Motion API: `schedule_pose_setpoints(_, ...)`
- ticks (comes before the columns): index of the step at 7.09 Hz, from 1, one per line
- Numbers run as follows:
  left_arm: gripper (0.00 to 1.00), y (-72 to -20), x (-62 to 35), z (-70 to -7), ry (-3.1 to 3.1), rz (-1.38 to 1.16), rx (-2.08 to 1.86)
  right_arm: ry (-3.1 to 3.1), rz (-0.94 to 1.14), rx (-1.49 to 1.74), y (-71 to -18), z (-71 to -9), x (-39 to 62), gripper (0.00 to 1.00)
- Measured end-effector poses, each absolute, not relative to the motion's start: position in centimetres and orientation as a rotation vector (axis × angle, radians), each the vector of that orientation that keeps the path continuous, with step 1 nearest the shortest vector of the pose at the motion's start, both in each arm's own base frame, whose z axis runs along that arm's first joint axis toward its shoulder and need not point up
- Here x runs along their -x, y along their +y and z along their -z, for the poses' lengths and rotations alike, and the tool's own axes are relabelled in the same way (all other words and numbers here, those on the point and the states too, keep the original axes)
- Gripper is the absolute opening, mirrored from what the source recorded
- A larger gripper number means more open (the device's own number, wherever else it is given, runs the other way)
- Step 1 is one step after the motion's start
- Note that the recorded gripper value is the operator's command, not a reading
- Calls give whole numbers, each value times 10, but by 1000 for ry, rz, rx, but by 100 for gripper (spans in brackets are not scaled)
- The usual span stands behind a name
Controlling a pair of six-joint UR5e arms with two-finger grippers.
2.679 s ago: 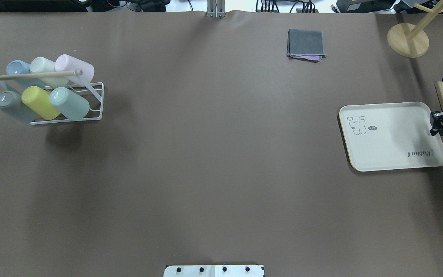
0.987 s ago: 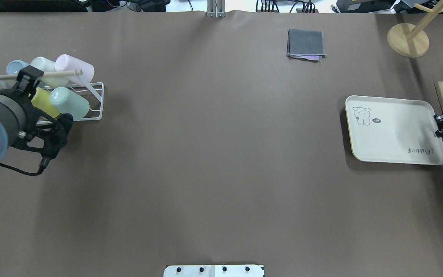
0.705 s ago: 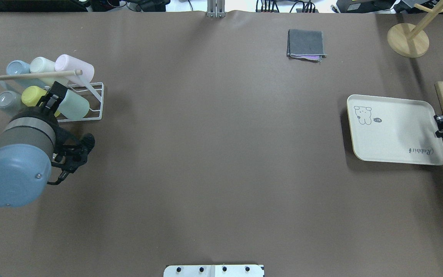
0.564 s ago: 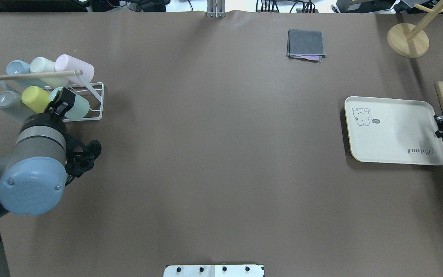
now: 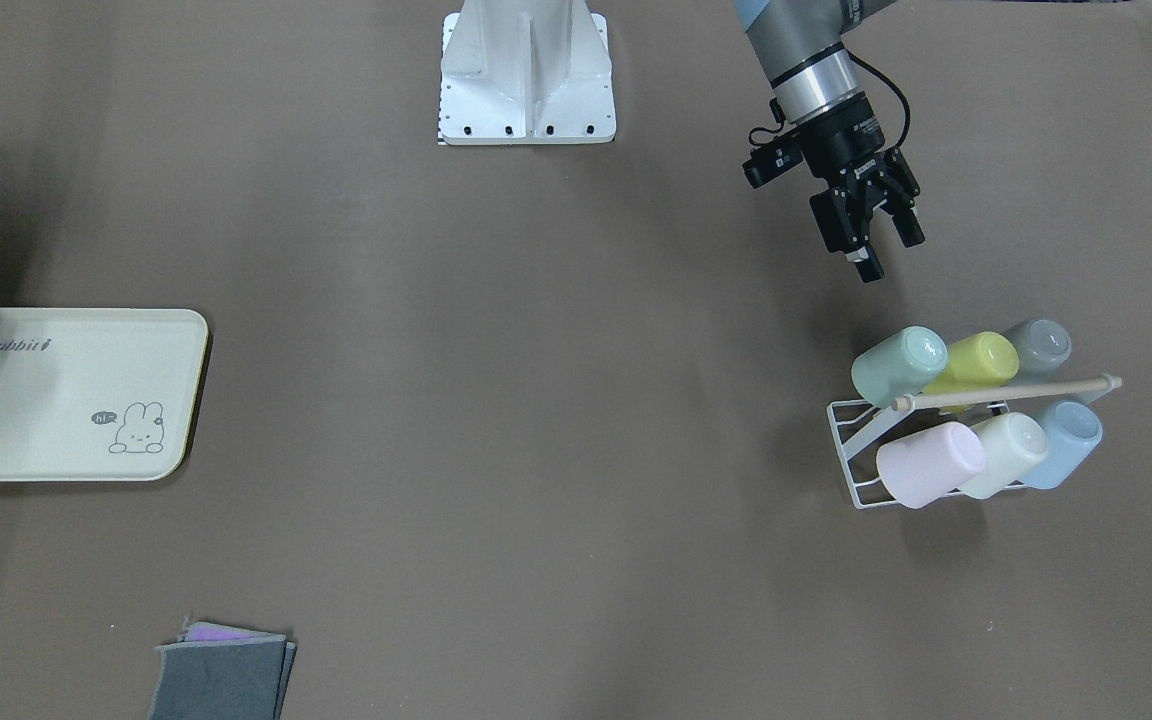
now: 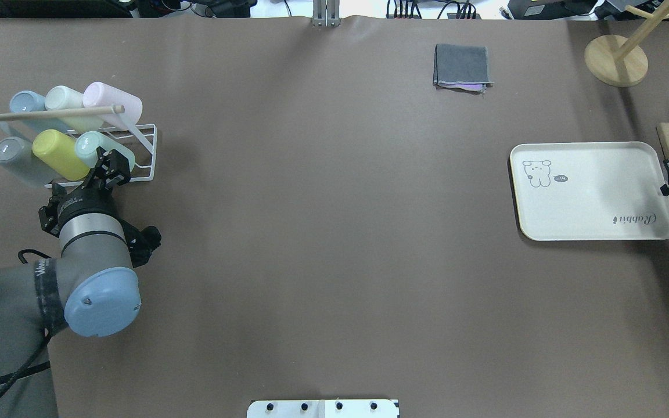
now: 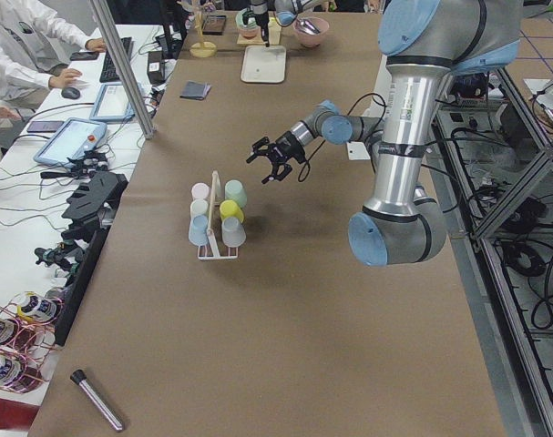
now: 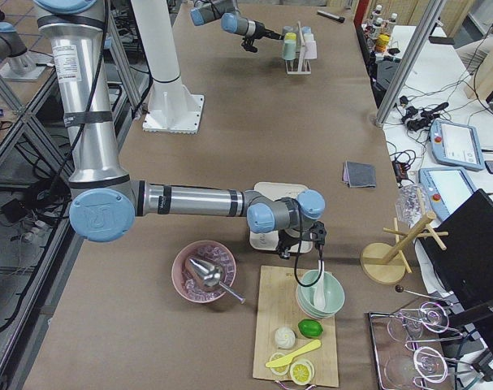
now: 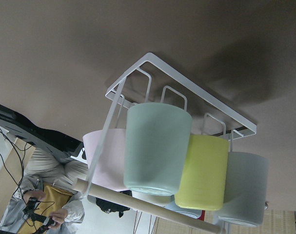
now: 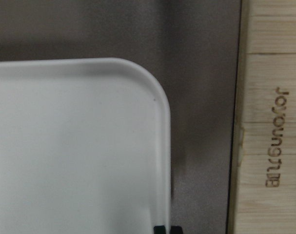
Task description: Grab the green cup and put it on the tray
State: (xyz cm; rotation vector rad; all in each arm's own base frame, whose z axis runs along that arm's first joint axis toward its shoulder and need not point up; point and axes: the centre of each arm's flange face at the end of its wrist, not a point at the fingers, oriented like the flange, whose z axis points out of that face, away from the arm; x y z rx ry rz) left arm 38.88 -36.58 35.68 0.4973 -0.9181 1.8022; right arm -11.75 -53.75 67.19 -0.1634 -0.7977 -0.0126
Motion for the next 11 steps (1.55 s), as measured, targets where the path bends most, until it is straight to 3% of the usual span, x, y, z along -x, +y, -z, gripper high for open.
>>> schedule_pose_setpoints(7,98,-363,-451,-413,-1079,-1871,-391,-1002,-65,161,-543,-597,104,0)
schedule_pose_setpoints(11,98,-367,-463,-429,-1098,-1869,-363,-1070,-64,172,-541,-584,100,0)
